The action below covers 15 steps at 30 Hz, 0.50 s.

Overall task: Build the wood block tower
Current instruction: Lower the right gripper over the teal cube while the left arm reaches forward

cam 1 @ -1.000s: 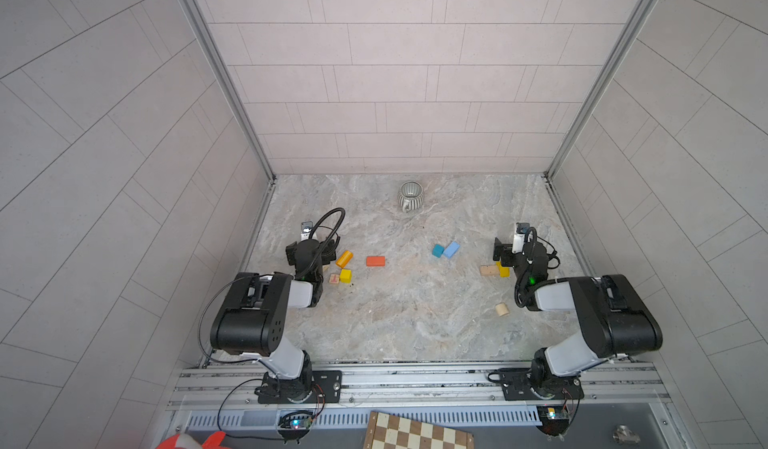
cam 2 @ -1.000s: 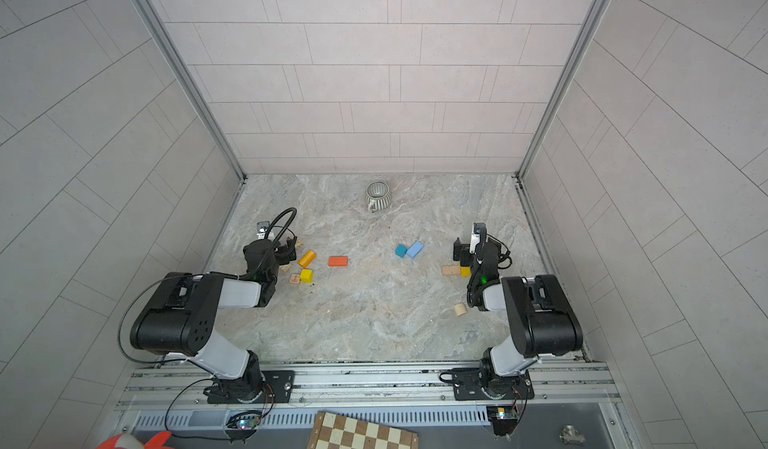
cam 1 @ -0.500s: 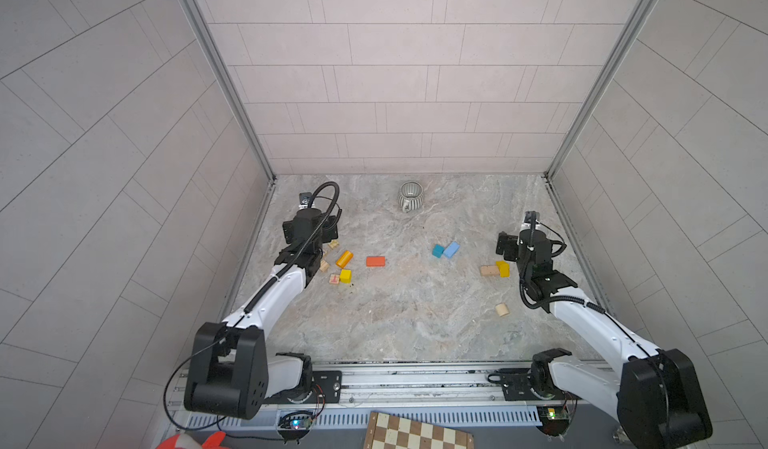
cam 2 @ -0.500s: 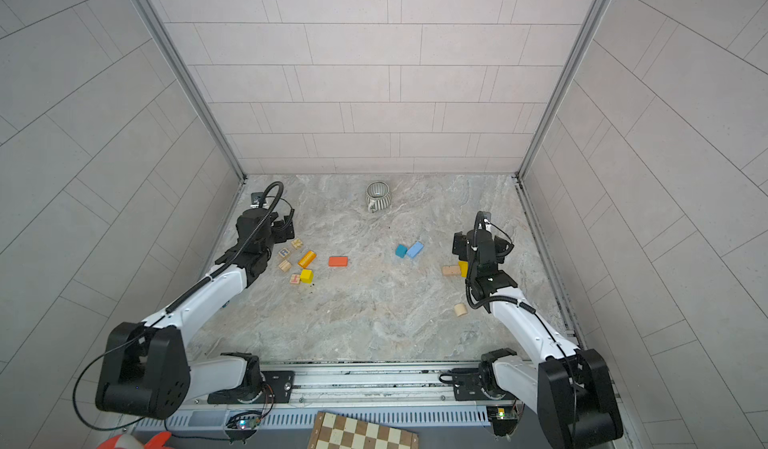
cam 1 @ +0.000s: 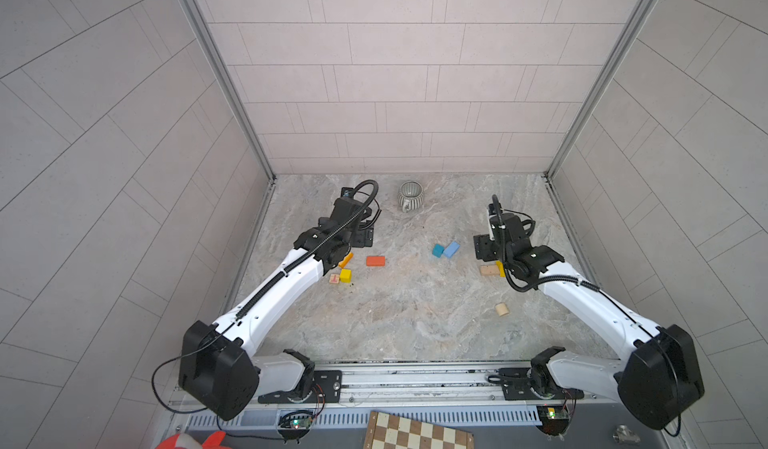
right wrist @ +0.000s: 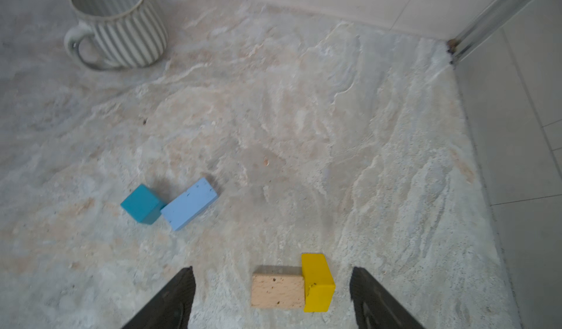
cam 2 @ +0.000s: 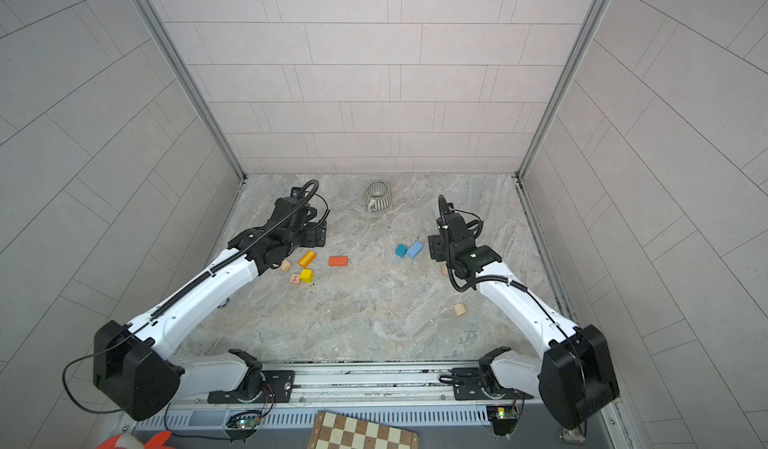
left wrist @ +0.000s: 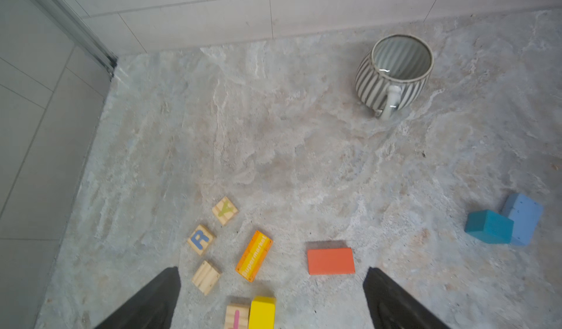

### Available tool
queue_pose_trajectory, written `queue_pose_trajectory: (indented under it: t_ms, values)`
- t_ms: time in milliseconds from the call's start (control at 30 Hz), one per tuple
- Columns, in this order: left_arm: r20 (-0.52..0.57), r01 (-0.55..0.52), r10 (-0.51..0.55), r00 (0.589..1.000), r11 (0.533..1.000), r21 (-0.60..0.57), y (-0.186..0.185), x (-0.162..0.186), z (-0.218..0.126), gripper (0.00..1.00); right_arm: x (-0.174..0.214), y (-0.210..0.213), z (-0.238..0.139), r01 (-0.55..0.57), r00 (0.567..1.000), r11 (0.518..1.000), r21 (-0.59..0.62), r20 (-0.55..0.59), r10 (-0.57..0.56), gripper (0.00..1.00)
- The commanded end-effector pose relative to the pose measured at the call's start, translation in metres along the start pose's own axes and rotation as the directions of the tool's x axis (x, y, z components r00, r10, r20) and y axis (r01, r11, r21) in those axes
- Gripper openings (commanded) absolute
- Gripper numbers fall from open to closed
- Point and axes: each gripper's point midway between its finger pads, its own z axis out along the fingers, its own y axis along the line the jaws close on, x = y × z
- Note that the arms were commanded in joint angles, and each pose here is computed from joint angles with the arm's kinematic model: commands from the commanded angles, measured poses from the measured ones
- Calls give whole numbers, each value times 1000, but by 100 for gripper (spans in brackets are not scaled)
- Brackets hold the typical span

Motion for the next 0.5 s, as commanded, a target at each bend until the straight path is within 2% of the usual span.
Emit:
queue_pose_trajectory:
  t_ms: [0,133,200,367,467]
  values:
    - [-59,86,-85,995,996,9,1,22,-10,100,12,17,0,9,993,998,-63,-117,-16,81]
    - [-57,157,-155,986,987,27,-5,40,-13,100,8,41,12,-28,988,989,-145,-156,5,76]
    - [-50,178,-176,983,983,39,-12,56,-10,100,13,49,22,-36,981,988,-148,-196,6,73]
    - [-91,181,-177,980,982,45,-17,95,-2,100,25,70,42,-34,952,979,-200,-304,-28,67]
    - [-77,175,-171,982,983,50,-14,105,-7,100,30,85,55,-11,939,977,-213,-338,-63,63]
